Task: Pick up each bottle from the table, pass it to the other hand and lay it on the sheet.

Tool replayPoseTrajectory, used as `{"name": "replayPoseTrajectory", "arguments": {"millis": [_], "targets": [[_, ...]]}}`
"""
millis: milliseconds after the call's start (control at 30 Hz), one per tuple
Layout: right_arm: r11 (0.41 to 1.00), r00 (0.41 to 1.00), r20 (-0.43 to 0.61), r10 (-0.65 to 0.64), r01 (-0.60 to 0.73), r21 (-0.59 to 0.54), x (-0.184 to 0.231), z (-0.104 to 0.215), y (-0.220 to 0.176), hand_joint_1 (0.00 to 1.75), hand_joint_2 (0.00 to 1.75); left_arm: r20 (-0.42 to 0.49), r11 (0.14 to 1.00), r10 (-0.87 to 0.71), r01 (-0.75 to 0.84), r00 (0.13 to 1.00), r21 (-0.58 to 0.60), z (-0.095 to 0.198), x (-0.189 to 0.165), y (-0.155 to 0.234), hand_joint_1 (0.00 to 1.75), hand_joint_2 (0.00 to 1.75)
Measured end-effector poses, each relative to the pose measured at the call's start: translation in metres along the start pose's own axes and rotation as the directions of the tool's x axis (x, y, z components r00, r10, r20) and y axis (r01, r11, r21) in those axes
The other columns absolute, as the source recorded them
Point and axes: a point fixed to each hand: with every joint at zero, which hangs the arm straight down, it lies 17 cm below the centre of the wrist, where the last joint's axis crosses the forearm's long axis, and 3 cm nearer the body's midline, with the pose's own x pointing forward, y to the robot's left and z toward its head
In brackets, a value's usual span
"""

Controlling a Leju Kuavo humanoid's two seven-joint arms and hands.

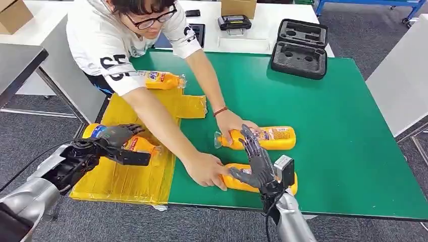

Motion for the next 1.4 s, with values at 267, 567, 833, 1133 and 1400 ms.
{"name": "replayPoseTrajectory", "arguments": {"millis": [267, 567, 833, 1133, 1400], "targets": [[1.0, 1.0, -0.007, 0.005, -0.005, -0.005, -0.002, 0.001, -0.001, 0.0, 1.75, 0.018, 0.999, 0.012, -0.011, 1.0, -0.045, 0.001, 0.0, -0.004, 0.0, 1.75], [1.0, 1.0, -0.014, 0.009, -0.009, -0.005, -0.005, 0.001, -0.001, 0.0, 1.75, 0.05, 0.996, 0.049, -0.045, 0.998, -0.08, 0.005, 0.001, -0.009, 0.0, 0.0], [1.0, 1.0, -0.016, 0.006, -0.006, -0.007, -0.006, 0.002, -0.002, 0.0, 1.75, 0.079, 0.99, 0.105, -0.097, 0.991, -0.104, 0.01, 0.002, -0.01, 0.0, 0.0], [1.0, 1.0, -0.009, 0.008, -0.008, -0.011, -0.003, -0.005, -0.005, 0.0, 1.75, 0.096, 0.989, 0.106, -0.094, 0.99, -0.115, 0.022, -0.009, 0.013, 0.0, 0.0], [1.0, 1.0, -0.021, 0.004, -0.004, -0.016, -0.006, -0.005, -0.004, 0.0, 1.75, 0.129, 0.992, 0.094, -0.083, 0.987, -0.093, 0.028, -0.008, 0.029, 0.0, 0.0]]}}
